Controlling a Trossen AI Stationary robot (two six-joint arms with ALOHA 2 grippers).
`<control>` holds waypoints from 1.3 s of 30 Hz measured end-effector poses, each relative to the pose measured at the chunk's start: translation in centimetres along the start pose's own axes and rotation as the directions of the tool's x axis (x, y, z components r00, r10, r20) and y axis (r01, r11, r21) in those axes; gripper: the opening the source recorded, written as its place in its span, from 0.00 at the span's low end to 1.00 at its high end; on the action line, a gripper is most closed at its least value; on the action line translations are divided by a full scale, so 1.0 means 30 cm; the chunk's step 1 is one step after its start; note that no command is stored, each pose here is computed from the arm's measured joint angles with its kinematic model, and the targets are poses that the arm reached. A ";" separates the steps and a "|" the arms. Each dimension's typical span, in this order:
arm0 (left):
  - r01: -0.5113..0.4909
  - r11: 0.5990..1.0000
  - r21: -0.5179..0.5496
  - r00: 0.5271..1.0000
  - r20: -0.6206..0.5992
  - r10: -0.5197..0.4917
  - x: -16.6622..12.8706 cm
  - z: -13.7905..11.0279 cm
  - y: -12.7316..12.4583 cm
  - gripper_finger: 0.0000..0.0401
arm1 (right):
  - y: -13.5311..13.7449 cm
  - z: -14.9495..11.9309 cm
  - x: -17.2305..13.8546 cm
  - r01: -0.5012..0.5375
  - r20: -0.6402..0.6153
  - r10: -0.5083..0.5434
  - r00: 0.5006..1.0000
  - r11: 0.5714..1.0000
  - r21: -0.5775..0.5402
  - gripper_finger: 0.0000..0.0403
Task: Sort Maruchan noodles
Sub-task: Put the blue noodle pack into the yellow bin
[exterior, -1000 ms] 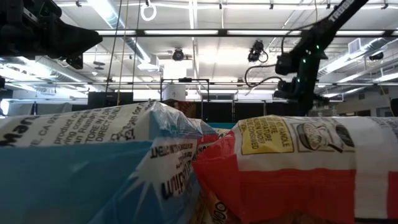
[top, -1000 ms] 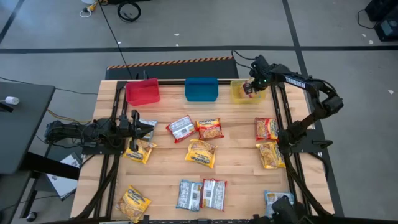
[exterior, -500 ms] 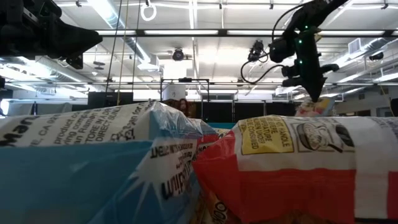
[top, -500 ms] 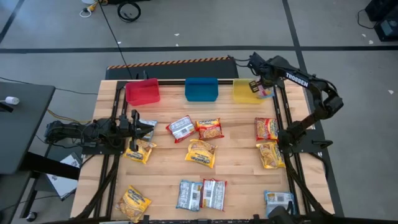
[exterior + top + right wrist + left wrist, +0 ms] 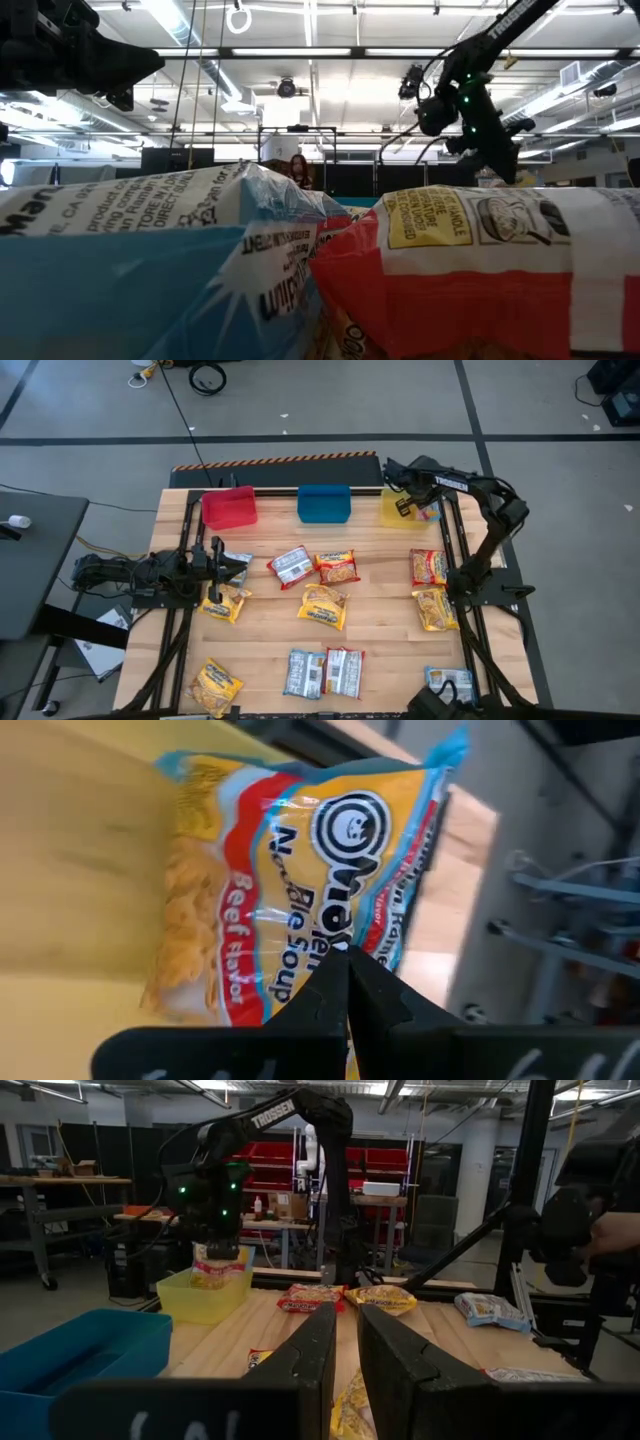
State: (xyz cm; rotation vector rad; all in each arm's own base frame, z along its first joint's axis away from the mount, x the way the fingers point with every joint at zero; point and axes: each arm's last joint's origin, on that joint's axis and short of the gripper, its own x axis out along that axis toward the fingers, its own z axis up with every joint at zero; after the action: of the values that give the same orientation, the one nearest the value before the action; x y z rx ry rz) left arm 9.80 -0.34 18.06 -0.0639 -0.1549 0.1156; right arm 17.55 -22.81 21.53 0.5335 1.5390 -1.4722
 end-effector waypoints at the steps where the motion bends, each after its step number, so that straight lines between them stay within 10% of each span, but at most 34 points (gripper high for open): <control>1: 0.000 1.000 0.000 1.000 0.000 0.000 0.000 0.000 0.000 0.13 | 0.003 0.002 0.005 0.014 0.000 -0.014 1.000 1.000 -0.003 0.01; 22: 0.000 1.000 0.000 1.000 0.001 0.000 0.000 0.000 0.000 0.13 | 0.040 -0.128 -0.195 -0.093 0.175 0.116 0.978 0.987 -0.134 0.41; 30: -0.001 1.000 0.000 1.000 0.000 0.001 0.000 0.000 0.000 0.13 | 0.239 -0.517 -0.447 -0.379 0.174 0.475 0.862 0.835 -0.399 0.41; 39: 0.000 1.000 0.000 1.000 0.000 0.000 0.000 0.000 0.000 0.13 | 0.378 -1.135 -0.516 -0.619 -0.252 0.573 0.780 0.645 -0.448 0.41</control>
State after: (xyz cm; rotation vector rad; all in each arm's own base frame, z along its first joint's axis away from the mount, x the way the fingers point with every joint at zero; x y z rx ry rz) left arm 9.81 -0.33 18.05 -0.0639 -0.1549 0.1157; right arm 23.82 15.69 23.76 0.7016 1.5309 -0.4963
